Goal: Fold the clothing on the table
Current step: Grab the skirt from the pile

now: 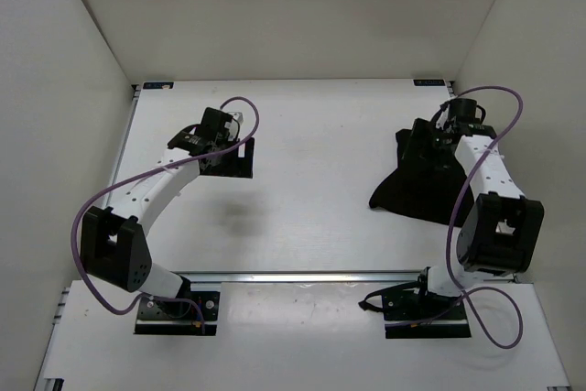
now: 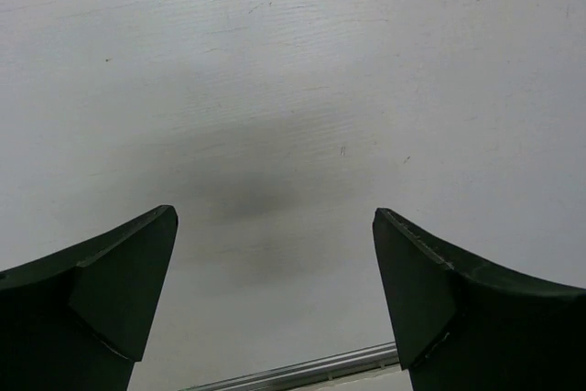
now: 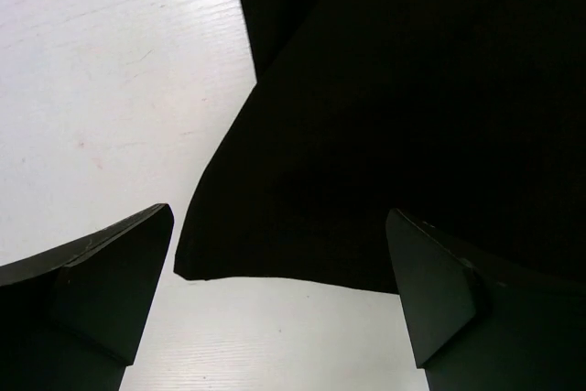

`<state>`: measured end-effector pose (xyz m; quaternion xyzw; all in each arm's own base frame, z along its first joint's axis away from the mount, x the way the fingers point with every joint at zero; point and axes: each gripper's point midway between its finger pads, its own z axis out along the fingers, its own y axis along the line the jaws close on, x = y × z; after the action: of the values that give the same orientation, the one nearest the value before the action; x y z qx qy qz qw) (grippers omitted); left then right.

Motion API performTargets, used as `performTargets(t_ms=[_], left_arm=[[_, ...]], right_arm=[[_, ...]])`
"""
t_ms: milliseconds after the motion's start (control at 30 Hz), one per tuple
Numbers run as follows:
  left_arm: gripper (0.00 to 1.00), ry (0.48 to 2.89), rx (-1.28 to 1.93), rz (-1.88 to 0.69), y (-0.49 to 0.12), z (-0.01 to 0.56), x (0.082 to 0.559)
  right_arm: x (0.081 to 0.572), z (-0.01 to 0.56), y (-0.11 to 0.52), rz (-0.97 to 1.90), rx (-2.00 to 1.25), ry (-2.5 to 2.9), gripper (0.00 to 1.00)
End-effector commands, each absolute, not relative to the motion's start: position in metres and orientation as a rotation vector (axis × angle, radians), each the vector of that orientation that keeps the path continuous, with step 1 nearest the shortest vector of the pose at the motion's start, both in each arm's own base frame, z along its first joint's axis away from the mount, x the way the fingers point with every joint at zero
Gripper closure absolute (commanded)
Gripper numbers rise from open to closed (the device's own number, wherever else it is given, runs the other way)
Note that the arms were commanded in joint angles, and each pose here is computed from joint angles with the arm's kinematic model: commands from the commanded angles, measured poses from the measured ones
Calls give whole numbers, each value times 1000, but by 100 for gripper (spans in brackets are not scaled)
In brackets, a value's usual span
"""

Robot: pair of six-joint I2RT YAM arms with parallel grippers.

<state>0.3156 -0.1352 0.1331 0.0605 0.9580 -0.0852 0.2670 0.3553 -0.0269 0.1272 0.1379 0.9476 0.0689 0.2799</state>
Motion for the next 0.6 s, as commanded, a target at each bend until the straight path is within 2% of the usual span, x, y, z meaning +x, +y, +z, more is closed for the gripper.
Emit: performTargets(t_ms=[0,267,567], left_arm=[[1,2503,196,-242,-135,160,323],[1,2481,229,-218,-124,151,312],[2,2508,237,-226,-117,143,297]], right_arm=[[374,147,-44,131,441,2500,1],[400,124,-40,69,458,2571,0],[466,99,-12,-41,307,2636,1]])
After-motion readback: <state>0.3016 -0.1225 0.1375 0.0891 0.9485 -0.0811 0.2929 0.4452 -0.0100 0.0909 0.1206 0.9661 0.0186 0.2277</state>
